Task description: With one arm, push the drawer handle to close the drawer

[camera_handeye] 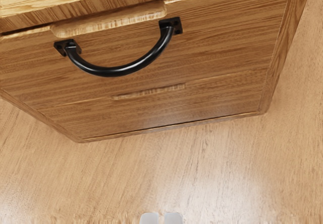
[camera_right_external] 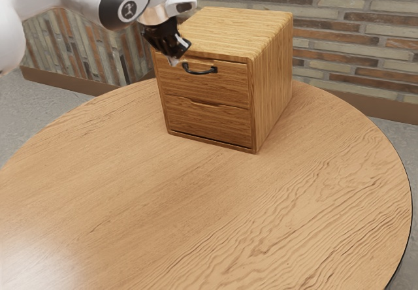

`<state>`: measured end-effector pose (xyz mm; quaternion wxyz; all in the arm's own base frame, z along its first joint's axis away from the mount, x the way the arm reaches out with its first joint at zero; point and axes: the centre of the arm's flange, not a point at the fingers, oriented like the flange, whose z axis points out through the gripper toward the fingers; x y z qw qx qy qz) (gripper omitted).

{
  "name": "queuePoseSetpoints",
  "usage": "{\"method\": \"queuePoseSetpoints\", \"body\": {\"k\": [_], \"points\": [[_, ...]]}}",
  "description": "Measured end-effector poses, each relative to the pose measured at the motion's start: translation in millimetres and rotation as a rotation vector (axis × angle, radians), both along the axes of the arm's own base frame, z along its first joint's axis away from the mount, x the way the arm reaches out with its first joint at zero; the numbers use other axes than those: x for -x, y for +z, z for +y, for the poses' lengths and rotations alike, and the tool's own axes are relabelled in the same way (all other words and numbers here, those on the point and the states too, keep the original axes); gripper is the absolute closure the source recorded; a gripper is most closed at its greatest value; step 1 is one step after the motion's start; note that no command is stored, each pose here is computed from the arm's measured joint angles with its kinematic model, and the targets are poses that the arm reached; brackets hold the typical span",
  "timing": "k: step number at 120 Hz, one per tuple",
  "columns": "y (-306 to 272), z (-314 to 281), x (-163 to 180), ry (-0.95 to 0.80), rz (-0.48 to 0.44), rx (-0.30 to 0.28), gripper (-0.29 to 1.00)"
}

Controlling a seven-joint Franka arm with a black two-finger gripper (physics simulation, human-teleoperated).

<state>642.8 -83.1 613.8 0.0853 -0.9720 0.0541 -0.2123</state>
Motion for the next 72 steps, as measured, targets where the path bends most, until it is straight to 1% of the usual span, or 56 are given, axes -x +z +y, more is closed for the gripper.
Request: {"method": "queuePoseSetpoints", "body": {"k": [7,14,25,38,53,72], "points": [[12,-1,17,0.012,0.064,0.001,0.76],[18,-4,31,0.023,0.132,0.014,0.62],[14,-7,44,0.043,0.225,0.027,0.42],[8,-7,53,0.065,0.297,0.022,0.25],[0,-2,57,0.093,0.350,0.018,0.14],[-5,-2,60,0.112,0.381,0.015,0.07]]}}
